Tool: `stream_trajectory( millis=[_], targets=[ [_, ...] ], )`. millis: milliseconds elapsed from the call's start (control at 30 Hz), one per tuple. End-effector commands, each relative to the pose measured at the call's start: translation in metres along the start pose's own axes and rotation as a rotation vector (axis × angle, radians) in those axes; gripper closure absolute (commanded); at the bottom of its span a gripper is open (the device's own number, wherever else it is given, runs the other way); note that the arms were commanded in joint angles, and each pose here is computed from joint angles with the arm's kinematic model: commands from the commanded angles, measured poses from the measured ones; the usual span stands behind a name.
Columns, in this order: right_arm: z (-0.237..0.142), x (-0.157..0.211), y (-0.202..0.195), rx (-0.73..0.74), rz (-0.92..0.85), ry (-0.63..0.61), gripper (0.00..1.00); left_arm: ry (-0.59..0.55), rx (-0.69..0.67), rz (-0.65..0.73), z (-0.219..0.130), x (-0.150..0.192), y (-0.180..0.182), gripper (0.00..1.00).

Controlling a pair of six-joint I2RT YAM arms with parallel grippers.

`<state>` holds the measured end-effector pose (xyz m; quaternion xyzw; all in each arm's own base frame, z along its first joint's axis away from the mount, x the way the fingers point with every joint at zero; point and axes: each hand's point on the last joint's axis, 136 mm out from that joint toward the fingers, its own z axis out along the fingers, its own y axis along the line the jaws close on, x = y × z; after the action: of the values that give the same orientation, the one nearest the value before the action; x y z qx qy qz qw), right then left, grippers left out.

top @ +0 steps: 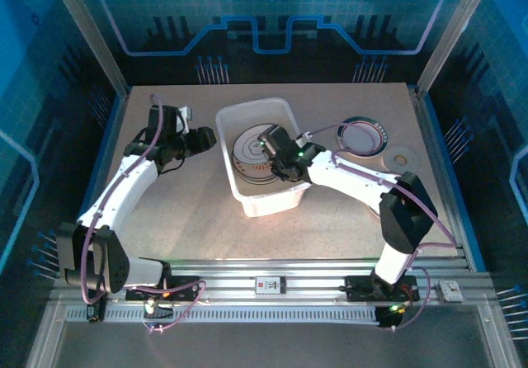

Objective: Place the plates into the plastic bin on the countertop

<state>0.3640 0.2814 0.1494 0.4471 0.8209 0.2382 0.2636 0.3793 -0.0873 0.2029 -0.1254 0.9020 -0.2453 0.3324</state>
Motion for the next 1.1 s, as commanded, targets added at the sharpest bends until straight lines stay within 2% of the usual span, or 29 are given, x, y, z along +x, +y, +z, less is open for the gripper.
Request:
stream_trajectory(
  millis=[0,367,867,1067],
  targets=[
    [0.004,0.009,-0.003,0.027,0.043,-0.008,1.00,0.013,0.017,0.014,0.003,0.003,0.003,0.43],
    [0.013,0.018,-0.006,0.071,0.085,0.003,1.00,0.023,0.027,0.005,0.005,0.003,0.005,0.43],
    [-0.008,0.022,0.012,0.046,0.080,-0.041,1.00,0.054,0.065,-0.029,0.013,0.009,0.003,0.43],
    [0.005,0.028,0.005,0.076,0.091,-0.040,1.00,0.057,0.068,-0.030,0.013,0.010,0.002,0.43]
  ],
)
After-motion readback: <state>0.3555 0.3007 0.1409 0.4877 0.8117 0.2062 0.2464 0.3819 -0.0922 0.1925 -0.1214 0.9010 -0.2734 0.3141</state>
